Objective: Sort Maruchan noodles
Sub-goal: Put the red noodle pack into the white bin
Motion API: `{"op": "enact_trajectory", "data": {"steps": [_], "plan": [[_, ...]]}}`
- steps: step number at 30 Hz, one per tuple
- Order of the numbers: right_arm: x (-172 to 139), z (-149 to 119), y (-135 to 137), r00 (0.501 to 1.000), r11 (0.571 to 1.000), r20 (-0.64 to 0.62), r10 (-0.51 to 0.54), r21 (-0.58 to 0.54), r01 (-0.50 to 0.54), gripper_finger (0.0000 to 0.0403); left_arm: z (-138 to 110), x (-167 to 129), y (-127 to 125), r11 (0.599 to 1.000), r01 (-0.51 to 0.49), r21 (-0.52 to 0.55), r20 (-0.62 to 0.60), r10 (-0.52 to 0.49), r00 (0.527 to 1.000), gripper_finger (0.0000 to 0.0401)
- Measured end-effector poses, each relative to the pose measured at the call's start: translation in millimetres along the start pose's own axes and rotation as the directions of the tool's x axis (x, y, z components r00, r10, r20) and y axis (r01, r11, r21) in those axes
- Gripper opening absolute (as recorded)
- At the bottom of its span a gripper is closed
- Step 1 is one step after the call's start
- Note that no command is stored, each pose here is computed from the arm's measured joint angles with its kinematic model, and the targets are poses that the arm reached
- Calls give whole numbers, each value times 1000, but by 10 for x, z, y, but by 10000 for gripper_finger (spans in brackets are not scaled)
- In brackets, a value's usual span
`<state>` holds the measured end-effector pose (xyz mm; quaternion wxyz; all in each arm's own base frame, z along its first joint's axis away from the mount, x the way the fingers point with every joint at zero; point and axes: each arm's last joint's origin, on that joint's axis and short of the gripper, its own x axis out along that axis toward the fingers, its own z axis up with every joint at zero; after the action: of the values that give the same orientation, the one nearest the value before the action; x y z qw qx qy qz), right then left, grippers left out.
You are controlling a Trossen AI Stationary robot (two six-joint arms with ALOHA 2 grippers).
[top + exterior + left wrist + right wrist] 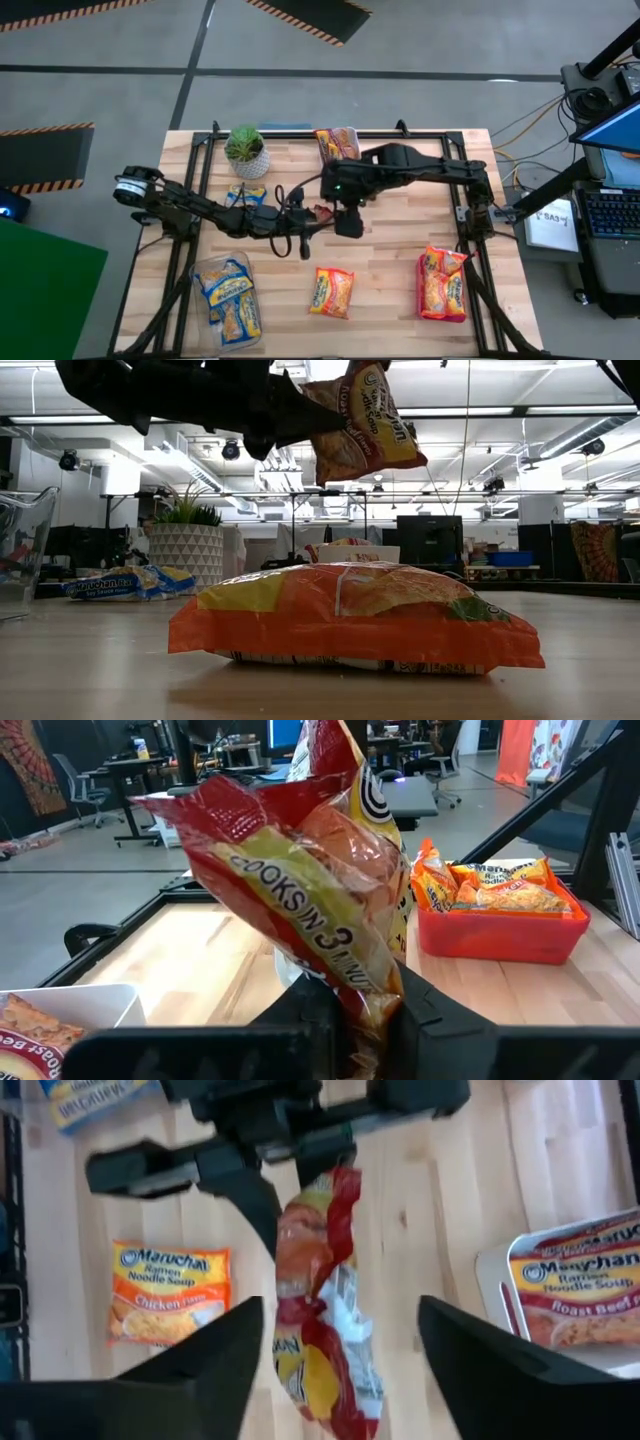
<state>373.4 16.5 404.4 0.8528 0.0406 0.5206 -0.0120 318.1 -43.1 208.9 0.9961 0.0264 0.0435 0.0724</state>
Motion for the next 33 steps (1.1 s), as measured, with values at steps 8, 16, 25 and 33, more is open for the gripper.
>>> {"op": "enact_trajectory", "data": {"steps": [8, 16, 25, 33], "plan": [[93, -32, 46, 999, 1000, -39, 4, -29, -5, 336, -4, -1, 12, 999, -49, -6, -5, 48, 999, 21], [429, -19, 37, 995, 995, -90, -35, -95, 26, 334, 1, -1, 11, 999, -48, -12, 0, 48, 999, 21], [694, 3, 19, 987, 985, -157, -45, -169, 18, 243, 4, -4, 1, 999, -44, -13, 2, 44, 999, 21], [619, -14, -27, 987, 987, -160, -34, -162, 8, 87, 18, -8, 3, 998, -41, -39, 10, 42, 999, 49]]}}
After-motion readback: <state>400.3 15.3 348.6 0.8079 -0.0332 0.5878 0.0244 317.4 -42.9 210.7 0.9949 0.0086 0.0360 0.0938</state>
